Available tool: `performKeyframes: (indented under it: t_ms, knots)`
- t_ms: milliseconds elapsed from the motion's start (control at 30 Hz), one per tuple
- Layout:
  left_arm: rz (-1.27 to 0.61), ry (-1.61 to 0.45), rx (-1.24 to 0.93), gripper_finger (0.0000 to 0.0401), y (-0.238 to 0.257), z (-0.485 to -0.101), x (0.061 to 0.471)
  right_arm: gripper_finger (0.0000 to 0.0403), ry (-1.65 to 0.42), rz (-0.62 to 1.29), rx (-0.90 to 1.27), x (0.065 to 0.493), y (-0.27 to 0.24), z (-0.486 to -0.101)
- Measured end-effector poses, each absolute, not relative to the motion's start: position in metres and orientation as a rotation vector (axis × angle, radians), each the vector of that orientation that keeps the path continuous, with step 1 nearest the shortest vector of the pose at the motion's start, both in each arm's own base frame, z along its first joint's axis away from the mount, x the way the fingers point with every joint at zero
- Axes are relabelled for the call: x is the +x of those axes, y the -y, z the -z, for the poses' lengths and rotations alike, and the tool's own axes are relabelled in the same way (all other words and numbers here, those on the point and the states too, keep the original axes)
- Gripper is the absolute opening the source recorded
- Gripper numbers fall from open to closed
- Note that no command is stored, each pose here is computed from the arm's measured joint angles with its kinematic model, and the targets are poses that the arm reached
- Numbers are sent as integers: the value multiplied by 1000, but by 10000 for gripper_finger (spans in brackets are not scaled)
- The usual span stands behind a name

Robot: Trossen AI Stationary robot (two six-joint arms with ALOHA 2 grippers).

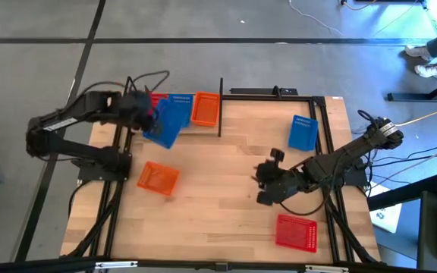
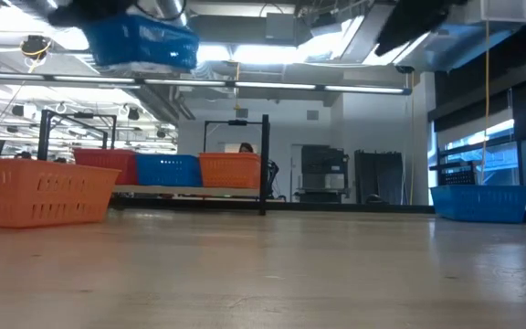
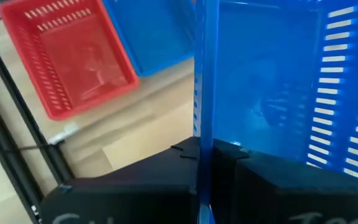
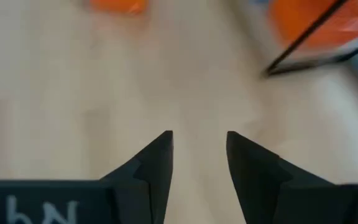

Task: Stack baskets on shelf by color
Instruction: Stack the bottom blue bin on the blue bin on the shelf

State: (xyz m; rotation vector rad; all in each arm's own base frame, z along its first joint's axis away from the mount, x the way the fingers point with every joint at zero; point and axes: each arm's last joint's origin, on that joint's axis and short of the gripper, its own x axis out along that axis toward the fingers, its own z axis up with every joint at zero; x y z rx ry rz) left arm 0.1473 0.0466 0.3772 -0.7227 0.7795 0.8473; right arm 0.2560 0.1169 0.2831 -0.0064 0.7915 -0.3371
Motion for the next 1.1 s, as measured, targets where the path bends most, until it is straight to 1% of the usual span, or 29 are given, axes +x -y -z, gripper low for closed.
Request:
performKeyframes:
  t_ms: [67,133,200,267,400,600,767,1100]
  knots:
    - [-865,-752,-743,0,-61,-377,151,149,-743,412,-83,258,-112,-285]
    - [-836,-699,-774,0,-77,-379,156,149,-715,459,-147,260,-107,-287]
    - [-841,-639,-809,0,-96,-380,160,149,-704,472,-183,262,-104,-288]
    - [-885,-608,-849,0,-116,-376,162,149,-704,473,-206,265,-101,-288]
    - [-939,-696,-924,0,-153,-354,172,149,-715,468,-250,267,-97,-289]
    - [-947,-827,-983,0,-192,-320,184,149,-729,463,-289,268,-94,-289]
    - [-1020,-890,-1019,0,-211,-299,189,149,-734,457,-305,267,-93,-289]
    - [-1106,-897,-1085,0,-228,-286,183,149,-749,450,-337,266,-90,-290]
